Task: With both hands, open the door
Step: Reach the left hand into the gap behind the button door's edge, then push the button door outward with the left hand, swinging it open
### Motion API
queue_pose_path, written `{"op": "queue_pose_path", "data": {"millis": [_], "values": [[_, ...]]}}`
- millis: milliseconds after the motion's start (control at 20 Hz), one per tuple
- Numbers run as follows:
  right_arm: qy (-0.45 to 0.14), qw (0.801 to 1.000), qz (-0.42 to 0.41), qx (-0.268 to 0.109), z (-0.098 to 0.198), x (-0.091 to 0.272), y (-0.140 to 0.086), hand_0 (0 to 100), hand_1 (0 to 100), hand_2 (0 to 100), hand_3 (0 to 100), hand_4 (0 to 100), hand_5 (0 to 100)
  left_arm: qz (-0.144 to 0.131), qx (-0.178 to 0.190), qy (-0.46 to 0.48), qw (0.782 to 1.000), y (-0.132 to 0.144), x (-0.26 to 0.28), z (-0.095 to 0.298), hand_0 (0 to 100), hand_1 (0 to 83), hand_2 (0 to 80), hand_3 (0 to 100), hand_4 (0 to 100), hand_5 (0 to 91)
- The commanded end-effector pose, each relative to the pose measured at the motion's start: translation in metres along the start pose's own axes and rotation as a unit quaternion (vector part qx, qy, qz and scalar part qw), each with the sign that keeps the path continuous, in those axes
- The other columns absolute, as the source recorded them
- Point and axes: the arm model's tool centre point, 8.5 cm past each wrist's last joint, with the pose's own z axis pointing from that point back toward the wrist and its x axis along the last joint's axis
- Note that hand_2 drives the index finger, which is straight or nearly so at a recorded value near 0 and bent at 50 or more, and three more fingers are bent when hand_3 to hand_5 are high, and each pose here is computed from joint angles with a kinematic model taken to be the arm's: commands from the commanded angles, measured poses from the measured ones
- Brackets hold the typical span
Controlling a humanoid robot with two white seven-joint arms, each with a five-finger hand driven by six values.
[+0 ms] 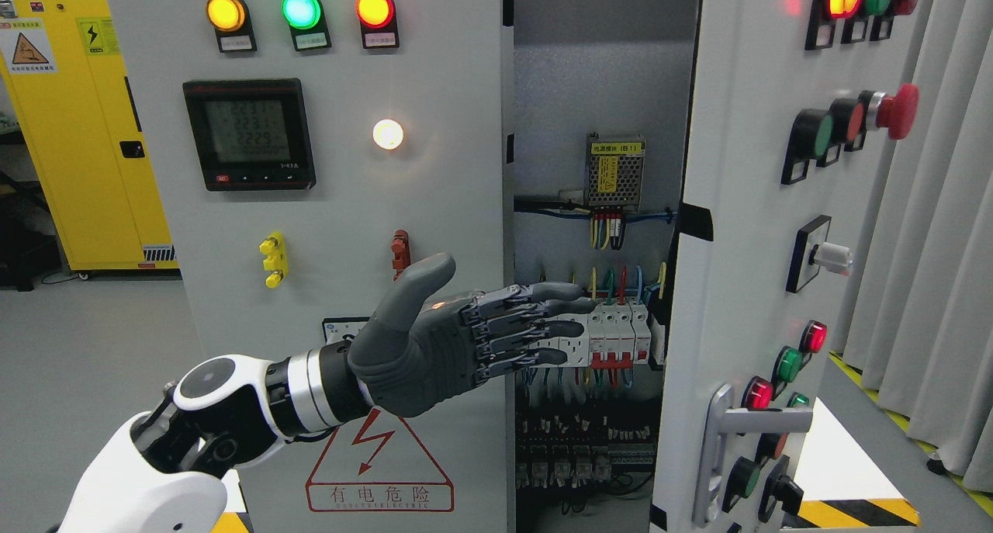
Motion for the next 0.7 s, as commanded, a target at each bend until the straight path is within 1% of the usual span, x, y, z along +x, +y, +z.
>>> {"op": "queue_pose_path", "data": {"millis": [0,100,250,350,401,651], "values": [[-0.001,1.0,0.0,-0.012,0.001,0.001,-0.016,22,0,0,0,0,0,0.053,-0.055,-0.029,0.997,-0.012,-0.006,-0.086,0,0.0,0.0,0,0,0.0],[0.0,1.0,0.0,-0.012,0.001,0.0,-0.016,22,0,0,0,0,0,0.058,-0.047,-0.029,0.997,-0.011,-0.004,-0.094,0,0.0,0.0,0,0,0.0],[-0.001,1.0,0.0,-0.012,0.001,0.0,-0.016,22,0,0,0,0,0,0.069,-0.054,-0.033,0.996,-0.014,-0.006,-0.108,0,0.0,0.0,0,0,0.0],[-0.001,1.0,0.0,-0.012,0.001,0.0,-0.016,22,0,0,0,0,0,0.07,-0.059,-0.036,0.995,-0.017,-0.005,-0.112,0,0.0,0.0,0,0,0.0],[0.0,1.0,0.001,-0.012,0.001,0.0,-0.016,22,0,0,0,0,0,0.066,-0.061,-0.036,0.995,-0.017,-0.001,-0.114,0,0.0,0.0,0,0,0.0],[-0.001,1.0,0.0,-0.012,0.001,0.0,-0.016,22,0,0,0,0,0,0.072,-0.068,-0.029,0.995,-0.017,0.004,-0.12,0,0.0,0.0,0,0,0.0]]}}
